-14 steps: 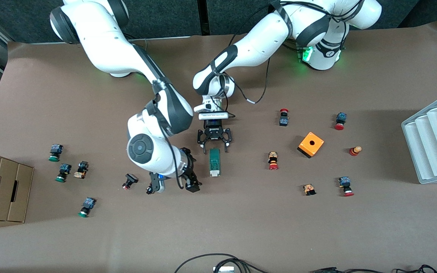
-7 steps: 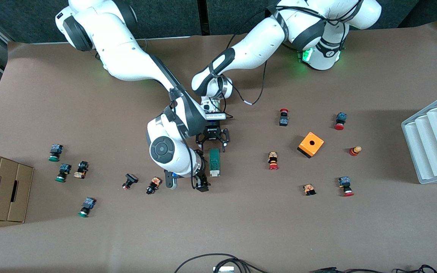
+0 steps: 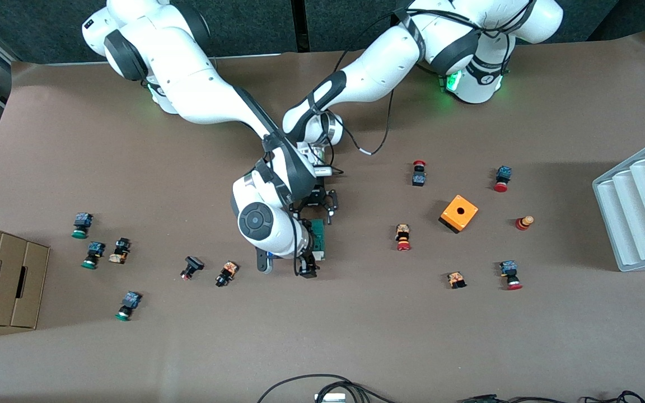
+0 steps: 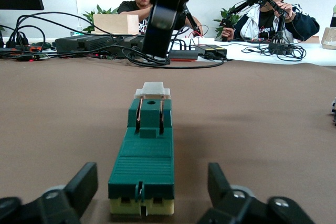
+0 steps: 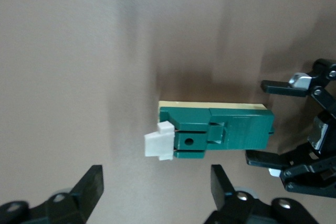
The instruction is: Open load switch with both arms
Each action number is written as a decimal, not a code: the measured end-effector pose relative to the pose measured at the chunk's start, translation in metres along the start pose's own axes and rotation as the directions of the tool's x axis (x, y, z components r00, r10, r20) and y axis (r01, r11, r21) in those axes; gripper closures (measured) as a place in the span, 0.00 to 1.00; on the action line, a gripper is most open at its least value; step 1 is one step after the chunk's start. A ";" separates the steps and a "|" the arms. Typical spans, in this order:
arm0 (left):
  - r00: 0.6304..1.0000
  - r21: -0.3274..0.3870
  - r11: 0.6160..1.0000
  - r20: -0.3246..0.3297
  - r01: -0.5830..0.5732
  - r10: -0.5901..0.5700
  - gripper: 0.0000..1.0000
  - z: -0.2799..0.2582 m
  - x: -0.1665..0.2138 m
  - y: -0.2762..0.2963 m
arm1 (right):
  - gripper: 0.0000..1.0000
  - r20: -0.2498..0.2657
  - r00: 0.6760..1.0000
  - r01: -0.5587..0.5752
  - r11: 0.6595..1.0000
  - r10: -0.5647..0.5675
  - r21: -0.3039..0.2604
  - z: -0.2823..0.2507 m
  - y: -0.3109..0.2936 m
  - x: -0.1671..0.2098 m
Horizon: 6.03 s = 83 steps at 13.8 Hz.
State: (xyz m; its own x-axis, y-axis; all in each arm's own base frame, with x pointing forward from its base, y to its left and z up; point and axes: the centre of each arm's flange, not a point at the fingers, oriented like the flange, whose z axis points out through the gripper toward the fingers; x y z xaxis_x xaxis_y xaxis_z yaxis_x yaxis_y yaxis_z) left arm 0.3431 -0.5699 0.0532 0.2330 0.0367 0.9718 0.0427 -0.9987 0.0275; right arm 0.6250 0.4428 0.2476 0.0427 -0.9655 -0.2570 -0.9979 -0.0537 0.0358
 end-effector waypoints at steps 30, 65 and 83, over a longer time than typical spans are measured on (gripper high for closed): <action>1.000 0.008 1.000 -0.006 -0.001 0.001 0.39 0.001 -0.001 0.000 | 0.55 0.029 0.998 -0.064 0.997 0.064 -0.031 0.030 -0.009 0.011; 1.000 0.008 1.000 -0.011 -0.003 0.003 0.39 -0.001 -0.003 0.000 | 0.63 0.024 0.997 -0.075 0.994 0.077 -0.084 0.009 0.004 0.004; 1.000 0.008 1.000 -0.012 -0.003 0.004 0.39 -0.001 -0.003 0.000 | 0.63 0.018 0.996 -0.082 0.991 0.084 -0.103 0.004 0.015 0.006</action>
State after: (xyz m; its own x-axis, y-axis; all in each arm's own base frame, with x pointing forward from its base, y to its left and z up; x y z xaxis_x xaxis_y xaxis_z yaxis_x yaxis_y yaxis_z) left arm 0.3414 -0.5705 0.0505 0.2211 0.0327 0.9747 0.0500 -0.9985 0.0222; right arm 0.6103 0.4373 0.2426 -0.0422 -0.9619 -0.2701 -0.9878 -0.0004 0.1558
